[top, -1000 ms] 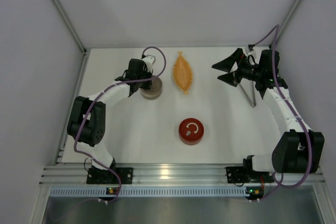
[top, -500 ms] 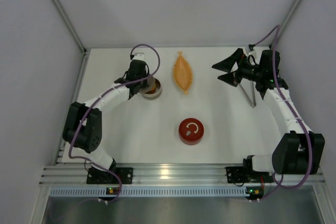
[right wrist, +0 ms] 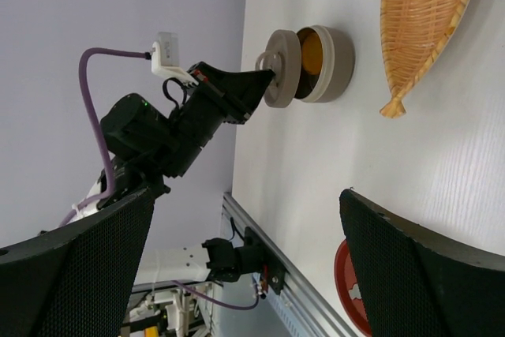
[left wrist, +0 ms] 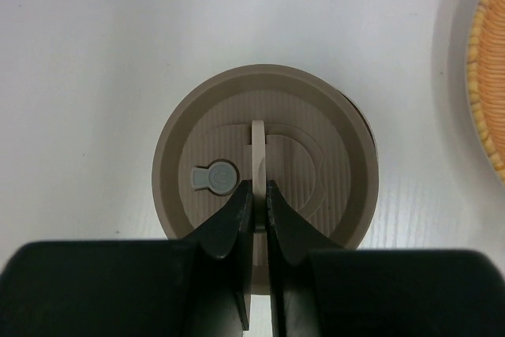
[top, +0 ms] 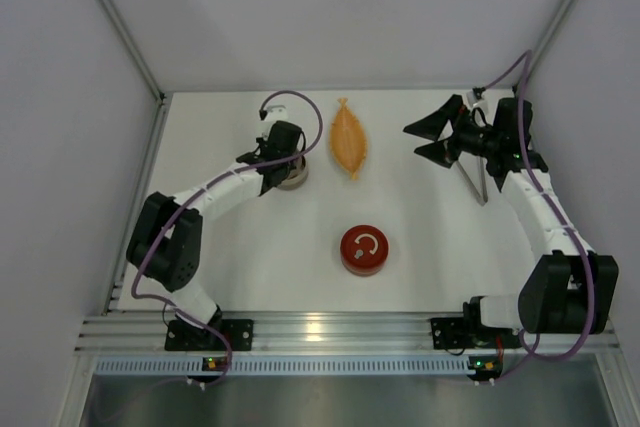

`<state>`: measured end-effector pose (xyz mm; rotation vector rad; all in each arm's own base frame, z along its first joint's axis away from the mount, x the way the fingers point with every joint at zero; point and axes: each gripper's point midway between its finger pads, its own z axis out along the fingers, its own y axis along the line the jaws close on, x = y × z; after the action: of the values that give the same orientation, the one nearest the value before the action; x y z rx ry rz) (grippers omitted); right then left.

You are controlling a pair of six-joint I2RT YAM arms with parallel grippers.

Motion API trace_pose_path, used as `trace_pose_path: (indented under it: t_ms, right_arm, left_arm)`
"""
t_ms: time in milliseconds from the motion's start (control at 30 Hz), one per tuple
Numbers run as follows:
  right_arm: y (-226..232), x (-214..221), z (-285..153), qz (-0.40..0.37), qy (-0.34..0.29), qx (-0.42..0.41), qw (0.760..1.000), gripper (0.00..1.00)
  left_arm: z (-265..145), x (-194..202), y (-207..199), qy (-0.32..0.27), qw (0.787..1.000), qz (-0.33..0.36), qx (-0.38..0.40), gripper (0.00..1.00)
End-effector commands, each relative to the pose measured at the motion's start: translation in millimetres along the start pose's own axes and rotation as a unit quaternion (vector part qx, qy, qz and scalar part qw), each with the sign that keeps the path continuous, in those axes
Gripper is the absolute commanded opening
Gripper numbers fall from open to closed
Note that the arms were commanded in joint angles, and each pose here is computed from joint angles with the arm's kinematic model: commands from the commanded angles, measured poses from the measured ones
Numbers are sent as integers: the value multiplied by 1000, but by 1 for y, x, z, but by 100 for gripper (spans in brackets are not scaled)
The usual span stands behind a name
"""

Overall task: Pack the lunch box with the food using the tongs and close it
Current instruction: Move the packing box to the center of the board.

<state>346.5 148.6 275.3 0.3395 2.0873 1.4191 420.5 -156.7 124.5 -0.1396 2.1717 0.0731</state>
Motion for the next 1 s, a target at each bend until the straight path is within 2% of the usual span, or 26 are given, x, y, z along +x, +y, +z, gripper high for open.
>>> trace_pose_path:
  t_ms: [0,967]
  right_arm:
    - [15,-8,-11,-31,-27,-18,999,99]
    - [7,-9,-10,-17,-34,-8,999,99]
  left_arm:
    - [5,-21,3,-27,998,-34,-35,0]
    - [18,2,-28,-8,999,2,-34,0]
